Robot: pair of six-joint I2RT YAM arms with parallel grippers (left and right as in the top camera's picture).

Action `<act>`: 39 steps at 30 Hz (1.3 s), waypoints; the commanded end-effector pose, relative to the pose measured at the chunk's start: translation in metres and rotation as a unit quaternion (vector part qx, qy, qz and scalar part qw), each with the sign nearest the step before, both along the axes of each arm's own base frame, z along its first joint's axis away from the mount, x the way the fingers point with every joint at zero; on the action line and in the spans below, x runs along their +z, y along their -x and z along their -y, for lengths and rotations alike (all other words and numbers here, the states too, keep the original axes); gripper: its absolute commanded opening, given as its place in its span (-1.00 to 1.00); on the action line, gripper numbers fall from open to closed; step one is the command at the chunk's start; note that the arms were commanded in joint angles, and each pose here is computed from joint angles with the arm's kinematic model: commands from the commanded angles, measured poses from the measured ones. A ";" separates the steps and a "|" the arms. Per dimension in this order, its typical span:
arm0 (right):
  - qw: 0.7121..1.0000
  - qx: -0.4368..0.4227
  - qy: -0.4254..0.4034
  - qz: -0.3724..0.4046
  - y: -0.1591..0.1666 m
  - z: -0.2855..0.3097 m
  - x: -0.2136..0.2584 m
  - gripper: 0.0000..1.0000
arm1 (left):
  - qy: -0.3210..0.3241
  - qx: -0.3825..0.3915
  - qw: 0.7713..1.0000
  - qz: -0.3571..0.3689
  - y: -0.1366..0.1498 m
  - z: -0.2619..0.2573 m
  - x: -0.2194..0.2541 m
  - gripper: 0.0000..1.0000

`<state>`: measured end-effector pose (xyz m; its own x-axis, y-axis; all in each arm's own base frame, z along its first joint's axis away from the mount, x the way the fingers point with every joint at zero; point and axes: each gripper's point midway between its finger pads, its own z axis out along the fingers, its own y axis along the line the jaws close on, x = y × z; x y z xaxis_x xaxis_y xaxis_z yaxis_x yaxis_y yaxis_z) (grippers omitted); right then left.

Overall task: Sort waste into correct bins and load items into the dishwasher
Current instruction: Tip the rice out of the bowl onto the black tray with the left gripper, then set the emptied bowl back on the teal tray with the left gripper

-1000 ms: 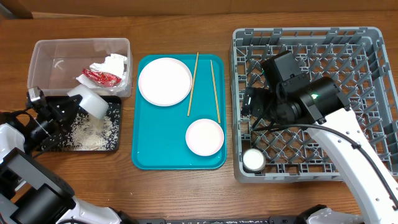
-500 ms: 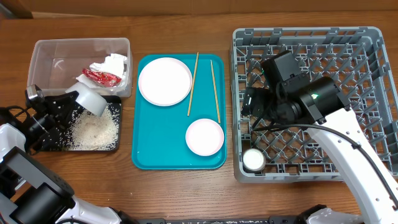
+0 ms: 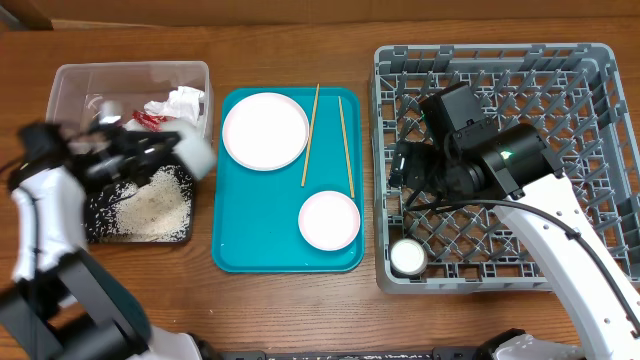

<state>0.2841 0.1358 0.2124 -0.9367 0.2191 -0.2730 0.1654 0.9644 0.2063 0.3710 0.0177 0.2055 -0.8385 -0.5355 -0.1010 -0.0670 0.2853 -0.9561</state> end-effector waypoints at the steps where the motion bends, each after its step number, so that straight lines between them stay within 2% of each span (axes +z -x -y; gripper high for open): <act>1: 1.000 0.000 0.001 0.014 -0.003 0.001 0.007 0.86 | -0.210 -0.035 0.977 -0.001 0.001 0.047 -0.004 -0.92; 2: 1.000 0.000 0.001 0.014 -0.003 0.001 0.007 0.86 | -0.251 -0.048 0.967 -0.016 0.004 0.058 -0.014 -0.92; 4: 1.000 0.000 0.002 0.014 -0.003 0.001 0.007 0.86 | -0.374 -0.093 0.921 -0.054 0.017 0.081 -0.049 -0.92; 5: 1.000 0.000 0.002 0.014 -0.003 0.001 0.007 0.86 | -0.443 -0.123 0.884 -0.079 0.028 0.093 -0.069 -0.92; 9: 1.000 0.000 0.002 0.014 -0.003 0.001 0.007 0.86 | -0.533 -0.202 0.815 -0.107 0.053 0.123 -0.106 -0.92; 12: 1.000 0.000 0.002 0.014 -0.003 0.001 0.007 0.86 | -0.545 -0.256 0.787 -0.130 0.070 0.142 -0.130 -0.92; 16: 1.000 0.000 0.002 0.014 -0.003 0.001 0.007 0.86 | -0.549 -0.291 0.769 -0.151 0.080 0.153 -0.152 -0.85; 18: 1.000 0.000 0.002 0.014 -0.003 0.001 0.007 0.86 | -0.548 -0.295 0.767 -0.157 0.082 0.153 -0.156 -0.49; 19: 1.000 0.000 0.001 0.015 -0.004 0.001 0.007 0.86 | -0.548 -0.294 0.768 -0.156 0.081 0.153 -0.155 -0.21; 22: 1.000 0.000 0.001 0.015 -0.004 0.001 0.007 0.86 | -0.541 -0.289 0.776 -0.144 0.073 0.158 -0.141 -0.04; 26: 1.000 0.000 0.000 0.017 -0.005 0.001 0.008 0.86 | -0.541 -0.297 0.779 -0.110 0.058 0.166 -0.107 0.00; 29: 1.000 0.000 -0.001 0.021 -0.006 0.000 0.009 0.86 | -0.519 -0.352 0.778 -0.035 0.051 0.184 -0.090 0.08; 30: 1.000 0.000 -0.002 0.022 -0.007 0.000 0.009 0.86 | -0.508 -0.382 0.772 0.003 0.050 0.192 -0.089 0.10; 33: 1.000 0.000 -0.003 0.023 -0.007 0.000 0.009 0.86 | -0.506 -0.431 0.745 0.056 0.051 0.200 -0.097 0.11; 39: 1.000 0.000 -0.003 0.023 -0.007 0.000 0.009 0.86 | -0.525 -0.466 0.711 0.041 0.056 0.200 -0.131 0.14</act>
